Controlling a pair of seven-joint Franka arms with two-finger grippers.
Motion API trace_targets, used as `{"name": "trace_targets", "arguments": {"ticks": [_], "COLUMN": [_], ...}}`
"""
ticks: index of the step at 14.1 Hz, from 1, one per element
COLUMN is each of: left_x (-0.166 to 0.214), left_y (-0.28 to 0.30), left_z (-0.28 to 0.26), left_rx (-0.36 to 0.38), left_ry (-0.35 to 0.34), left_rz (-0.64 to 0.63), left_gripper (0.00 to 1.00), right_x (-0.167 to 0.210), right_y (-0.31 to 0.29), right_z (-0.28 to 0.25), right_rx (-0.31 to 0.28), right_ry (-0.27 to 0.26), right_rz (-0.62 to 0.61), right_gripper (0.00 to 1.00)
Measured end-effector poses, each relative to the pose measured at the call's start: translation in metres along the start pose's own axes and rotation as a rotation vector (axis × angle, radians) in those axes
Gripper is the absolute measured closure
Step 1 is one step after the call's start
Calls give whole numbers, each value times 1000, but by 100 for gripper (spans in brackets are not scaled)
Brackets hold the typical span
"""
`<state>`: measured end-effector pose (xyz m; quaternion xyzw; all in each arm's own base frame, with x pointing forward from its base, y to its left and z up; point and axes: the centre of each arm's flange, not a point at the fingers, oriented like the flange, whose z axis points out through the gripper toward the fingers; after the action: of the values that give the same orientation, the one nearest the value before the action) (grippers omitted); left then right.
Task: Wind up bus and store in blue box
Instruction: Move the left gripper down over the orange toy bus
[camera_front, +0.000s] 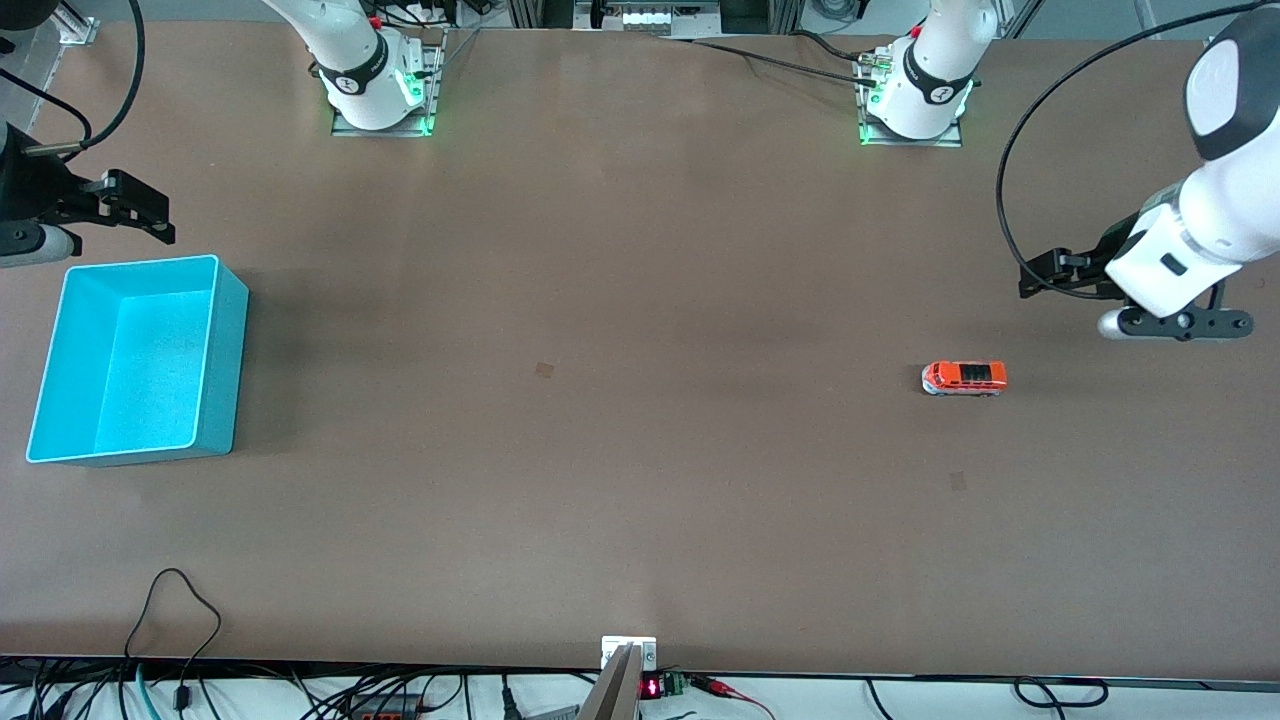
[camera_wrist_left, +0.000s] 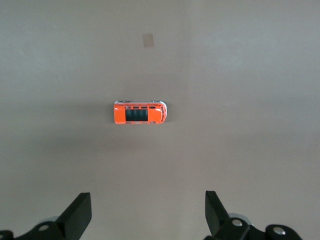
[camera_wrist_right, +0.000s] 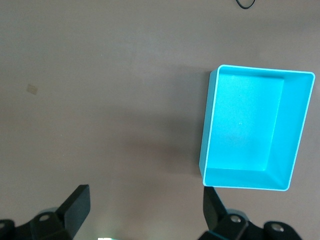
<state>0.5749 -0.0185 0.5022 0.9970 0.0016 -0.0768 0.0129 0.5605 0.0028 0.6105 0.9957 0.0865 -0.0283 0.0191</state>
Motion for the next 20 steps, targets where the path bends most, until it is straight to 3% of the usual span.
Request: {"name": "trace_targets", "arguments": {"ticks": [4, 10, 14, 17, 20], "left_x": [20, 44, 65, 75, 73], "left_y": [-3, -10, -19, -26, -16], "left_z": [39, 81, 115, 138, 166], "left_rx": [-8, 32, 28, 110, 129], "left_ry": [-53, -51, -26, -64, -77], "left_rz": [94, 440, 730, 972, 1202], "left_gripper": [0, 0, 0, 0, 0], "right_x": [0, 1, 2, 2, 2], "right_y": [0, 0, 1, 1, 1], "right_z": [0, 2, 3, 4, 4], "right_rx": [0, 1, 1, 1, 1], "right_ry": [-1, -4, -6, -7, -7], "right_rz": [0, 0, 1, 2, 2], "right_gripper": [0, 0, 0, 0, 0]}}
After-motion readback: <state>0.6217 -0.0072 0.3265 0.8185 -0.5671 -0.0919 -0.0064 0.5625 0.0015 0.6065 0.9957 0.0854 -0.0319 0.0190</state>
